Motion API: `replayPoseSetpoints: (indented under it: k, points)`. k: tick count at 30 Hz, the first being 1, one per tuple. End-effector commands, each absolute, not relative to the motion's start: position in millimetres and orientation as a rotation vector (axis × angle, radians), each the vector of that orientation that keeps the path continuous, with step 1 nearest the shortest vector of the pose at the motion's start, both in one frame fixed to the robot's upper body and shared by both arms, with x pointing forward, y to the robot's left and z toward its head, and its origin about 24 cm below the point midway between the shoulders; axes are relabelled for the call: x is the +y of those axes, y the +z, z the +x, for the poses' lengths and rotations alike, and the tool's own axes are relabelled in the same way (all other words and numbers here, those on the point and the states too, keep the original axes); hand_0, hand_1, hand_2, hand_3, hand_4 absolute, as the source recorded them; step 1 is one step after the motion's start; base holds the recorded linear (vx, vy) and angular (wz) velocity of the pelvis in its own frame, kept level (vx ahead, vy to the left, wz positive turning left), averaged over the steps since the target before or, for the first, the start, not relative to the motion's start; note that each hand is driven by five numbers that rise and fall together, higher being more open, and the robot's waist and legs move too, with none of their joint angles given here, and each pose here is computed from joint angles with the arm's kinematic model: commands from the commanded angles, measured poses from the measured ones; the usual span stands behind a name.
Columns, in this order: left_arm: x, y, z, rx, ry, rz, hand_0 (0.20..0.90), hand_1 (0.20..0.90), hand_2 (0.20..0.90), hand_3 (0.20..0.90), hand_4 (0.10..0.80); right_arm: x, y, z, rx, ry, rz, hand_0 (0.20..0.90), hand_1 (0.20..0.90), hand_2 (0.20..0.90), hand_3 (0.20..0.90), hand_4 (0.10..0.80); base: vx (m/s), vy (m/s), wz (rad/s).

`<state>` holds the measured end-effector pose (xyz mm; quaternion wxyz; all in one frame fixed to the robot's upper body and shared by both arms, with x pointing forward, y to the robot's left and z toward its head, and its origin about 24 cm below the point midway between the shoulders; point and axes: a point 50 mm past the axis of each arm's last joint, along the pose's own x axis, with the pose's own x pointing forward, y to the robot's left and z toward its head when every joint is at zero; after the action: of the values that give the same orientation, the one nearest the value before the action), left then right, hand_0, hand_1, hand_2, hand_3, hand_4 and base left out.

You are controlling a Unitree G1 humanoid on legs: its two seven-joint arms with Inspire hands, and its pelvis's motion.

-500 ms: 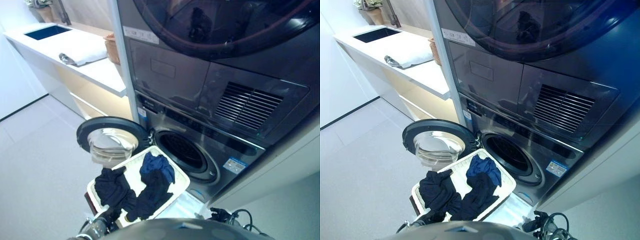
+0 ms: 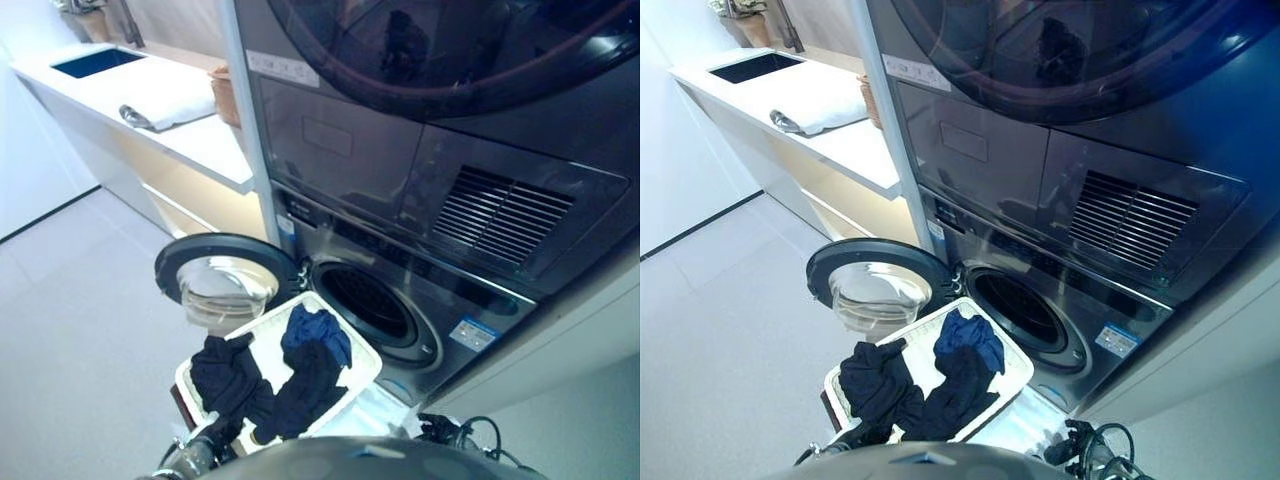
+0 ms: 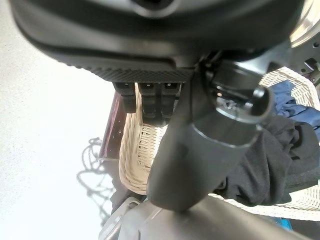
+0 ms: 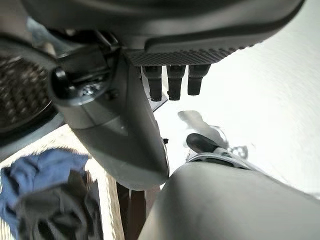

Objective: Pick up the clothes and place them into the washing machine

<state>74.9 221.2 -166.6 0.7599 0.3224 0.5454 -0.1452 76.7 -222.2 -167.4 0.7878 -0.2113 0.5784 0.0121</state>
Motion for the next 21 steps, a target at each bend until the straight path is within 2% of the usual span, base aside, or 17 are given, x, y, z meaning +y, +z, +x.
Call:
replayPoseSetpoints:
  k: [1,6,12,16,21]
  points:
    - [211.0,-162.7,99.8,1.088,-0.281,0.676,0.900,0.900,0.900,0.900,0.800,-212.5,-162.1,102.6,1.124,0.101,-0.514,0.900,0.900,0.900,0.900,0.800,-0.025,-0.022,0.26]
    - [220.1,-158.3,107.8,1.056,-0.249,0.697,0.900,0.900,0.900,0.900,0.800,-208.5,-150.0,136.1,0.982,0.099,-0.520,0.900,0.900,0.900,0.900,0.800,-0.046,-0.034,0.34]
    - [230.0,-147.7,129.3,0.958,-0.205,0.733,0.900,0.900,0.900,0.900,0.800,-215.2,-107.2,205.6,0.678,-0.016,-0.511,0.900,0.900,0.900,0.900,0.800,-0.064,-0.045,0.71]
    - [233.8,-148.5,123.9,0.972,-0.193,0.735,0.900,0.900,0.900,0.900,0.800,-214.9,-92.5,227.0,0.600,-0.022,-0.525,0.900,0.900,0.900,0.900,0.800,0.020,-0.022,0.45]
    - [239.7,-143.3,133.8,0.944,-0.117,0.707,0.900,0.900,0.900,0.900,0.800,-201.1,-67.4,264.6,0.478,-0.002,-0.554,0.900,0.900,0.900,0.900,0.800,-0.046,-0.028,0.36]
